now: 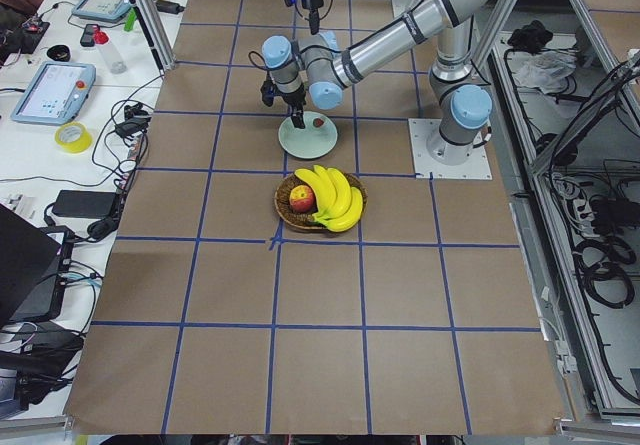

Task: Collect all strawberries into plate
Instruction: 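Grasp another strawberry beside the plate with the left gripper while the right arm withdraws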

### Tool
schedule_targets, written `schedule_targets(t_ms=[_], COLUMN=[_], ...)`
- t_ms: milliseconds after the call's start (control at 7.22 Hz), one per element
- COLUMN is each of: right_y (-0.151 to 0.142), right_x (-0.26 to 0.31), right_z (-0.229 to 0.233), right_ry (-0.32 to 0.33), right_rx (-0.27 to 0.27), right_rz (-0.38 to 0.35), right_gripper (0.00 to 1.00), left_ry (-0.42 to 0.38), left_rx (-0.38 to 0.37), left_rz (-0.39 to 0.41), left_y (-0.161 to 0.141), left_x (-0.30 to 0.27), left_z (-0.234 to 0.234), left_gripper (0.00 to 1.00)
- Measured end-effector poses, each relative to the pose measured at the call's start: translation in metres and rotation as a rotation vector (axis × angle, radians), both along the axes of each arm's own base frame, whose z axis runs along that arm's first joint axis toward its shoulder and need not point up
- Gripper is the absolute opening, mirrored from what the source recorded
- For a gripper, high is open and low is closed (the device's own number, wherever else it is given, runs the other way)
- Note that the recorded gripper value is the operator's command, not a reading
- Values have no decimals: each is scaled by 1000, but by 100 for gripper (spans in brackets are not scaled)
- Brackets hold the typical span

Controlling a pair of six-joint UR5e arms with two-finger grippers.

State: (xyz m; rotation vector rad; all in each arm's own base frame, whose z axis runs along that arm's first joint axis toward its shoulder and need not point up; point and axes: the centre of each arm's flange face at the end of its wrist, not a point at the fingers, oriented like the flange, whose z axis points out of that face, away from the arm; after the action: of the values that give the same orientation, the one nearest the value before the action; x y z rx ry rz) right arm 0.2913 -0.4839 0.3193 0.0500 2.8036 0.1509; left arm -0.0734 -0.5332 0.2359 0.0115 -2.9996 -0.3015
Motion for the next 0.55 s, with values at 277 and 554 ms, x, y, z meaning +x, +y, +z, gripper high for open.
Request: schedule_targets(t_ms=[277, 554], right_y=[-22, -31], right_x=[-55, -86], right_z=[99, 186], right_ry=[163, 244], right_rx=[27, 8], right_rz=[-34, -35], right_gripper=[100, 100], left_ry=[0, 85], left_rx=[-23, -34], left_rz=[45, 151], left_y=[0, 2], left_x=[-71, -135], left_z=[26, 14], left_gripper=[100, 100])
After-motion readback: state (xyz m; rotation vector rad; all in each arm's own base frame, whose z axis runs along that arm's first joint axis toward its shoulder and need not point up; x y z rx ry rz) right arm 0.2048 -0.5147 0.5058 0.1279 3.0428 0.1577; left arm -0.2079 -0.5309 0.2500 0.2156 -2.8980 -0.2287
